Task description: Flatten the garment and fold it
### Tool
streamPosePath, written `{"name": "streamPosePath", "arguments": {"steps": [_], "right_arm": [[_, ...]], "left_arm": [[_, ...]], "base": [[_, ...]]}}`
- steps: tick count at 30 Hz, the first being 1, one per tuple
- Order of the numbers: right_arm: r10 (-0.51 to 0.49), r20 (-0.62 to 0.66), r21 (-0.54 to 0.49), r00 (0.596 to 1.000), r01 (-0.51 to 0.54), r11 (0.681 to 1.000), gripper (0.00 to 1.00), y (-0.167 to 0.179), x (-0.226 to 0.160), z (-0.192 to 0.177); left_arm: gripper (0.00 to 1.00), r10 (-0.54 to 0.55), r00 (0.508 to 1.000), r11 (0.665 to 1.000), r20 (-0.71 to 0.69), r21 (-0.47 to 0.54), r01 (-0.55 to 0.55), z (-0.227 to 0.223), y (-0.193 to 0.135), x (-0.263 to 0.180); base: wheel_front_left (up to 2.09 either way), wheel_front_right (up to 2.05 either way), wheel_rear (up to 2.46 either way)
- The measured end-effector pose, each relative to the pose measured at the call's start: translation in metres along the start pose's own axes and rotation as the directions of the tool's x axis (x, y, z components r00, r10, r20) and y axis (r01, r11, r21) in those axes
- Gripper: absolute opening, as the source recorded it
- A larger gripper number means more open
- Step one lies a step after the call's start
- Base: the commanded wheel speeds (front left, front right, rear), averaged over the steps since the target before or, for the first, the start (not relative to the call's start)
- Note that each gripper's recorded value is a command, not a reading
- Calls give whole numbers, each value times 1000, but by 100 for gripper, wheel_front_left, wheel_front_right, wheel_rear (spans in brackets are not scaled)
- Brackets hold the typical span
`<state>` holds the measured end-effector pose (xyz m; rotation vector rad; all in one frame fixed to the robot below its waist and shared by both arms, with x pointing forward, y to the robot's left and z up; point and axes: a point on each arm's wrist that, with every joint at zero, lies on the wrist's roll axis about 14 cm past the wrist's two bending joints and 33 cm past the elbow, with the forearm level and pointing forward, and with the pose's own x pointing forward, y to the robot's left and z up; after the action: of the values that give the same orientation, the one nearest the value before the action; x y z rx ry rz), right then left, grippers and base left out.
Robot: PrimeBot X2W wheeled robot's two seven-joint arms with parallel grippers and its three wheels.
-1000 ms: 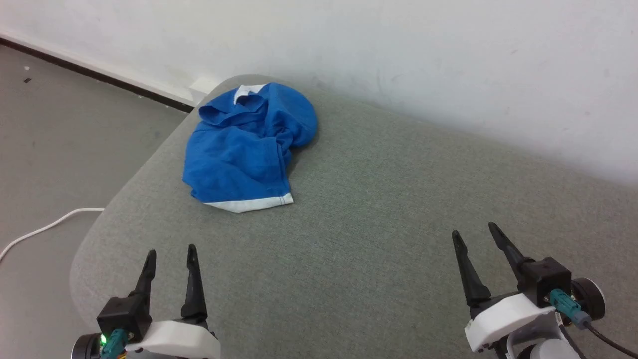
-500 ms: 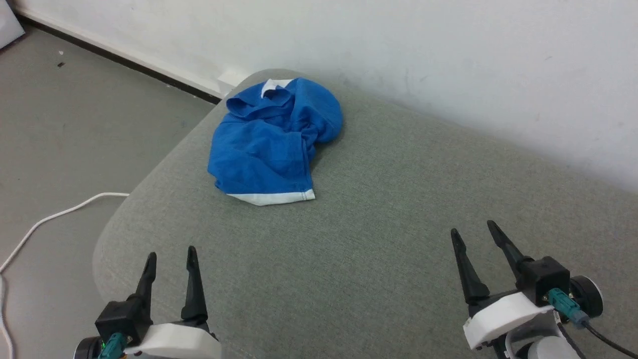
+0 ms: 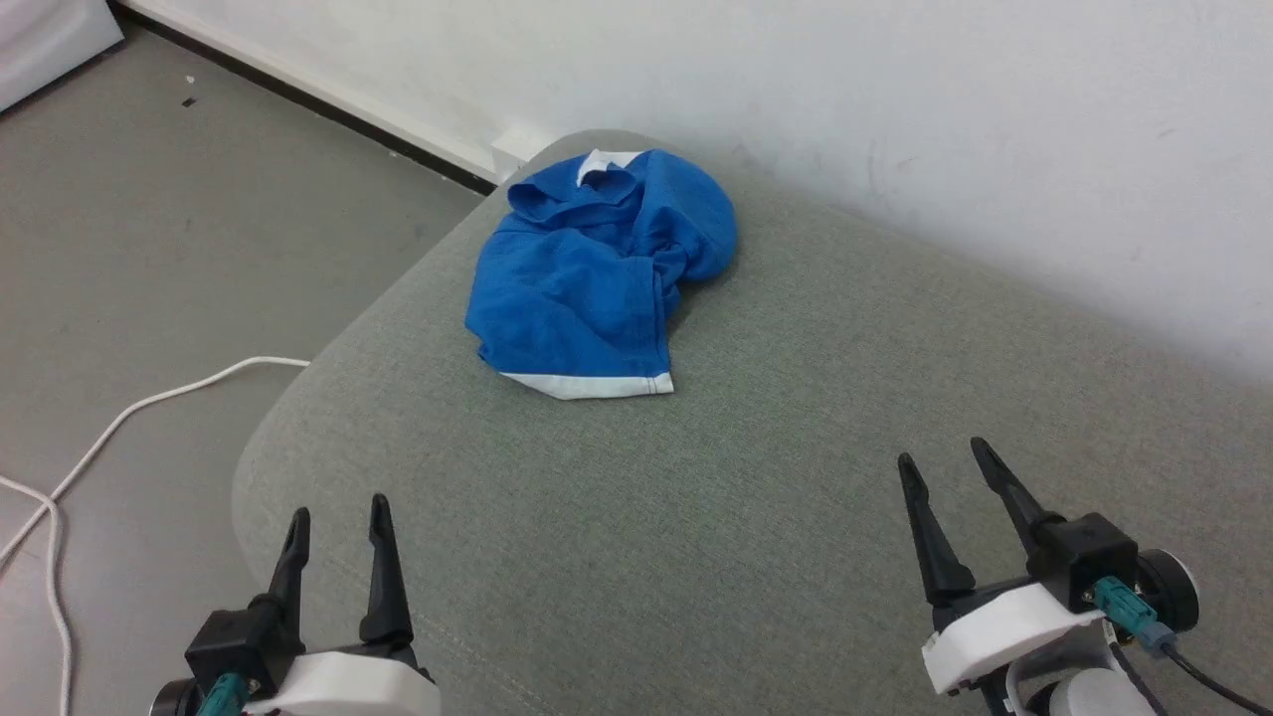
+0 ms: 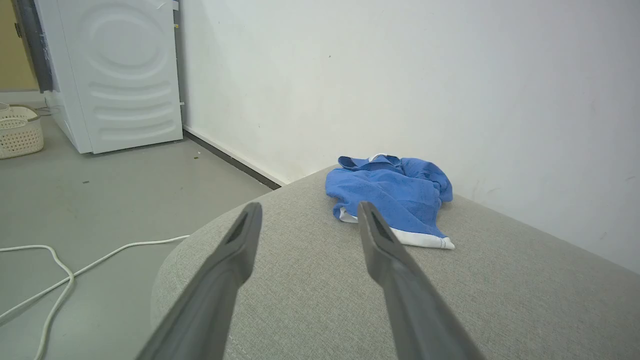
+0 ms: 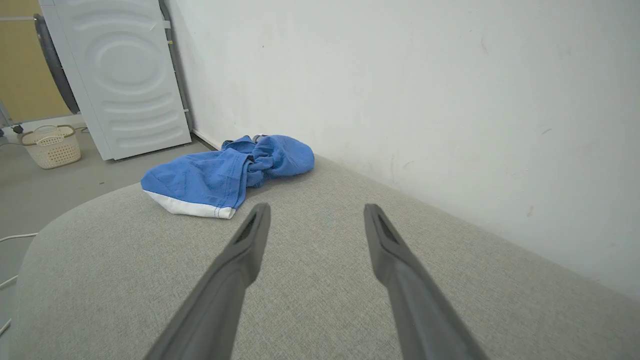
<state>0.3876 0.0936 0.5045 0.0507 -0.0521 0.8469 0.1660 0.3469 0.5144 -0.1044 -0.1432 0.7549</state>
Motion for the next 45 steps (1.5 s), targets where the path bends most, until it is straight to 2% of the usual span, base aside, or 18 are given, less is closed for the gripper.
{"name": "streamPosePath", "arguments": {"steps": [19, 24, 27, 30, 31, 36, 39, 45], "right_arm": [[22, 12, -2, 1000, -22, 1000, 100, 7, 5, 3], [-8, 19, 2, 1000, 8, 1000, 100, -4, 5, 4], [-37, 23, -2, 999, 37, 999, 100, -15, 3, 3], [-64, 29, -8, 997, 65, 998, 100, -26, 2, 3], [-64, 29, -8, 997, 65, 998, 100, -26, 2, 3], [-99, 35, -22, 994, 100, 995, 100, -42, 3, 1], [-110, 36, -31, 993, 111, 993, 100, -50, 7, 1], [-112, 61, -41, 992, 115, 993, 100, -59, 21, 5]], "left_arm": [[100, 36, 999, 999, -10, -18, -36, -5, 12, -8], [100, 61, 997, 983, 41, -178, -53, 14, 13, -1], [100, 24, 988, 971, 151, -239, 13, 50, 0, 17], [100, -67, 962, 974, 263, -192, 120, 94, -21, 40], [100, -67, 962, 974, 263, -192, 120, 94, -21, 40], [100, -215, 915, 969, 341, -39, 243, 161, -51, 86], [100, -286, 909, 958, 304, 63, 280, 178, -68, 119], [100, -351, 925, 933, 144, 132, 334, 166, -106, 180]], "base": [[0, 0, 0], [0, 0, 0], [0, 0, 0], [0, 0, 0], [0, 0, 0], [0, 0, 0], [0, 0, 0], [0, 0, 0]]}}
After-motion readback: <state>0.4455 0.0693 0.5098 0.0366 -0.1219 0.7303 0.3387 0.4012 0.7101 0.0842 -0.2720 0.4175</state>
